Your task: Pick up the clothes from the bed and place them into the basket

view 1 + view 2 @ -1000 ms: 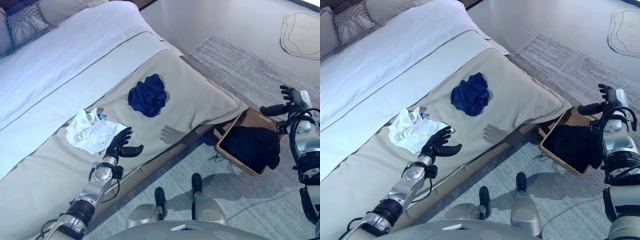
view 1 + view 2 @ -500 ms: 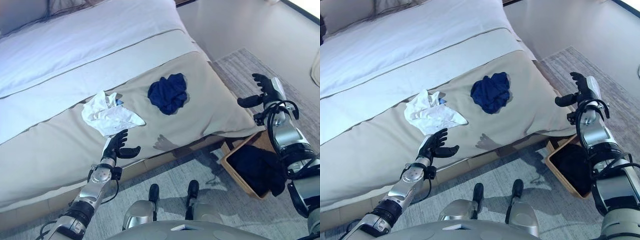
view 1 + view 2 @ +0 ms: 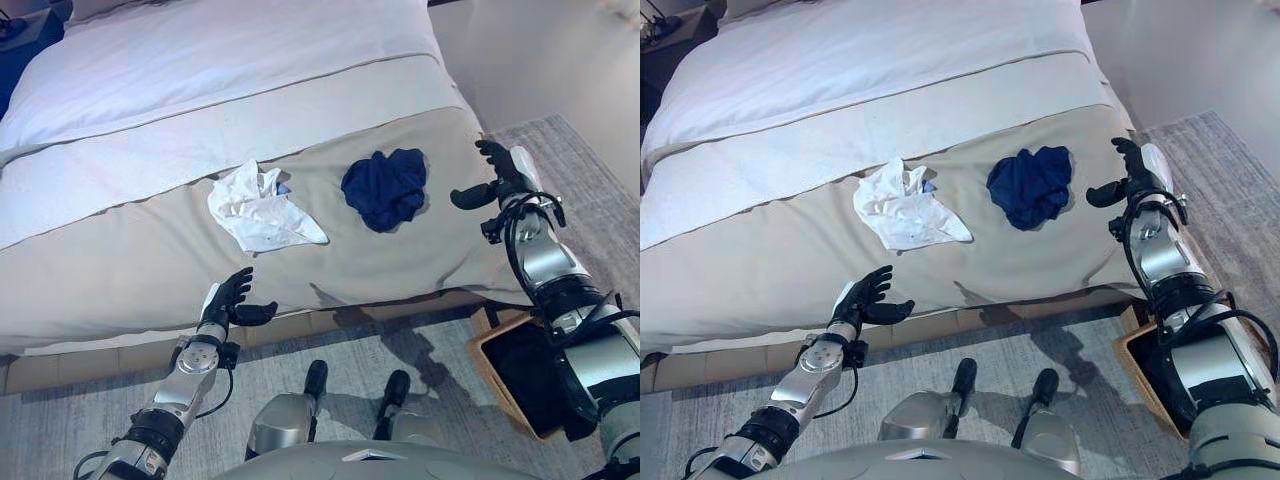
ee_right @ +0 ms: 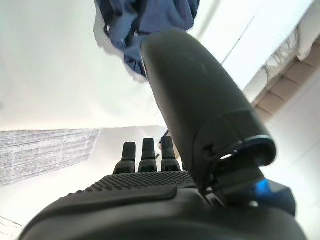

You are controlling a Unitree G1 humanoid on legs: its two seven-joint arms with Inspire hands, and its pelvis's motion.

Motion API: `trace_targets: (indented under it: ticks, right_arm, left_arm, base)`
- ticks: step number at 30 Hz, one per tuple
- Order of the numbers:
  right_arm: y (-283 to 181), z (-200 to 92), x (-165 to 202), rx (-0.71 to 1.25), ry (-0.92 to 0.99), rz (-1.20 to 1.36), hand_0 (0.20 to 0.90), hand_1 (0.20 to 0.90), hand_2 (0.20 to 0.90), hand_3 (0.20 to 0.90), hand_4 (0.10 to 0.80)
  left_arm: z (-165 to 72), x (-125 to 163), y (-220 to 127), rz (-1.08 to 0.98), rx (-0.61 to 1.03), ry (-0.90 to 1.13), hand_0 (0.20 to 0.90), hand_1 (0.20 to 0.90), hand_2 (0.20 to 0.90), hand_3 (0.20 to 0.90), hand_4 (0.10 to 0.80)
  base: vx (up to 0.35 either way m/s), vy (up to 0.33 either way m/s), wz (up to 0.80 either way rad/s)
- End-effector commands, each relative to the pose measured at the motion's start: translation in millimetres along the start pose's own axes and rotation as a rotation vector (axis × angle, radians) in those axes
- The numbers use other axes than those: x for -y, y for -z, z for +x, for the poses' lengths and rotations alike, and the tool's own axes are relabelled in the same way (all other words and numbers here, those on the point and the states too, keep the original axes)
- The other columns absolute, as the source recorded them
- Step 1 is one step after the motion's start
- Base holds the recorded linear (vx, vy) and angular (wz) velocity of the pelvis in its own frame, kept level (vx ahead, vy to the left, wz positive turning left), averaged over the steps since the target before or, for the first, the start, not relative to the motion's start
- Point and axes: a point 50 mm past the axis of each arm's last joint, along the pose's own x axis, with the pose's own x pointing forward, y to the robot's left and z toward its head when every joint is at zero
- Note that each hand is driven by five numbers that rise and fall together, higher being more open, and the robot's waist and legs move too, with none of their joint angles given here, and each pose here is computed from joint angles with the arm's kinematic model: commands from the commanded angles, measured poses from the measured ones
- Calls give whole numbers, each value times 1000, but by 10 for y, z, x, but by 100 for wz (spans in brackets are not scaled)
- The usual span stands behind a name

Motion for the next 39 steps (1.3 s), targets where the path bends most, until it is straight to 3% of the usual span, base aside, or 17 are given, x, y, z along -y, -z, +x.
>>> trace_targets:
  ticks: [1, 7, 16, 39]
  right_arm:
    - [-646, 155, 485, 199, 212, -20, 900, 900, 900, 900, 800]
    - [-935, 242, 845, 223, 322, -55, 900, 900, 900, 900, 800]
    - [-1195, 211, 1252, 240, 492, -56, 900, 900, 900, 900, 800]
    - [-1457, 67, 1866, 186, 709, 42, 900, 900, 900, 900, 800]
  left_arm:
    - [7, -178, -551, 96, 285, 7, 900, 900, 900, 900, 800]
    - [91, -97, -981, 46, 450, -8, 900, 900, 900, 900, 800]
    - [-32, 5, -1297, 39, 649, 36, 900, 900, 900, 900, 800]
    - [-364, 5, -1480, -41, 804, 67, 900, 900, 900, 900, 800]
  base:
    - [-80, -43, 32]
    - [-128, -30, 22]
    - [-66, -21, 16]
    - [-2, -17, 15]
